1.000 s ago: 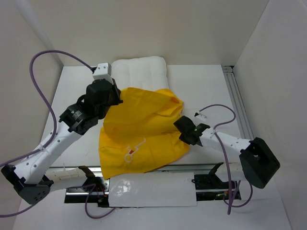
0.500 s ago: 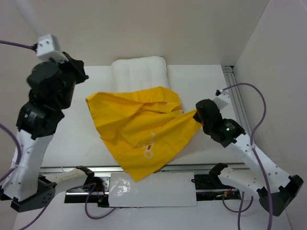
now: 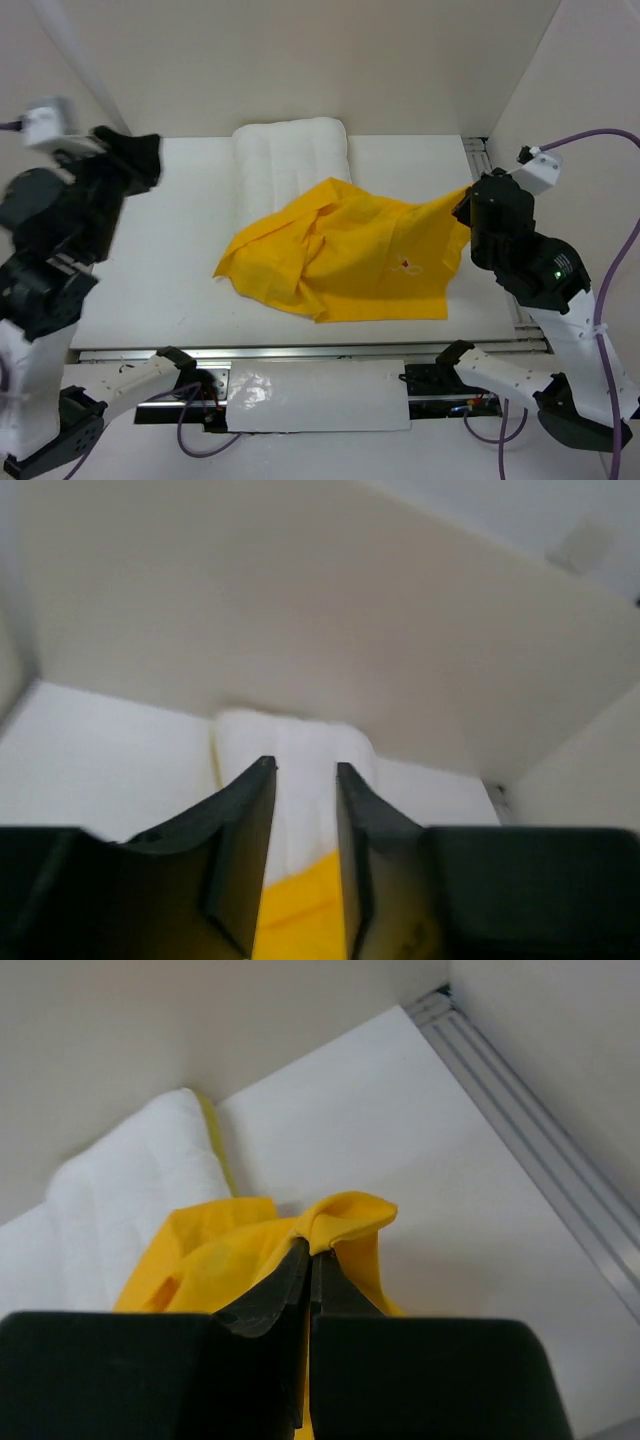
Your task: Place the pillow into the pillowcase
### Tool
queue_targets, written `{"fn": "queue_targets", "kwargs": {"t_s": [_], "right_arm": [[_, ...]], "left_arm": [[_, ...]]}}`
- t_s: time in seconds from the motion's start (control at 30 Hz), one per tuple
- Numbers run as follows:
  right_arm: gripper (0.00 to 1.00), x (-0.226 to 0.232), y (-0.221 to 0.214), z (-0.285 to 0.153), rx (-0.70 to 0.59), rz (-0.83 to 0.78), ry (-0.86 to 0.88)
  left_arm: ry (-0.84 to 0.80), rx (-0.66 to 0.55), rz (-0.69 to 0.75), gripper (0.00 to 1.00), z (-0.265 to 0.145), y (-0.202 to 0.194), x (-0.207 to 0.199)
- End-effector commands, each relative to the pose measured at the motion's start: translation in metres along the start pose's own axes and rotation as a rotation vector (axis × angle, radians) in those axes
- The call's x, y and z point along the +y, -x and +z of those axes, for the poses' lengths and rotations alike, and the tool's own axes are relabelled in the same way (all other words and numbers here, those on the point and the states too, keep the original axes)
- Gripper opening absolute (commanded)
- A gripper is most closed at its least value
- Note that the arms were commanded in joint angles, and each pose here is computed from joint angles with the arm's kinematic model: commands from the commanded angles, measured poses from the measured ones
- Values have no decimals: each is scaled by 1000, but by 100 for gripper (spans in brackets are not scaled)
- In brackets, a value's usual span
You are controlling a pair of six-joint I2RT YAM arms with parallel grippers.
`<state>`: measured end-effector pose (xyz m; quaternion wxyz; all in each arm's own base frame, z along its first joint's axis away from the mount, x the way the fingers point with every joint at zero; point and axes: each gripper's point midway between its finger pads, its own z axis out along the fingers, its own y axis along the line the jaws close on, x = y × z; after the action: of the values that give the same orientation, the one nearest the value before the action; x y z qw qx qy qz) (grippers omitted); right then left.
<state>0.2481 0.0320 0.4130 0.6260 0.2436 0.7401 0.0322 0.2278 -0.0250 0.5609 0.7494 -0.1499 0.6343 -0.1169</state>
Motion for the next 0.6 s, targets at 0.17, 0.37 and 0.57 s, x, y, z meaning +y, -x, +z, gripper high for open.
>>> {"fn": "queue_targets", "kwargs": {"t_s": [0.17,0.37,0.57], "right_arm": [[0,-53,-54,13,119,-217,-261],[0,-48,-58,21,116,-246,-250],[0,-51,-72,40,168,-278,-239]], "left_arm": [[-196,830,39,88,3,-330,-28],[-122,900,155,100,-15,-390,6],[84,908,244,100,4,-406,45]]}}
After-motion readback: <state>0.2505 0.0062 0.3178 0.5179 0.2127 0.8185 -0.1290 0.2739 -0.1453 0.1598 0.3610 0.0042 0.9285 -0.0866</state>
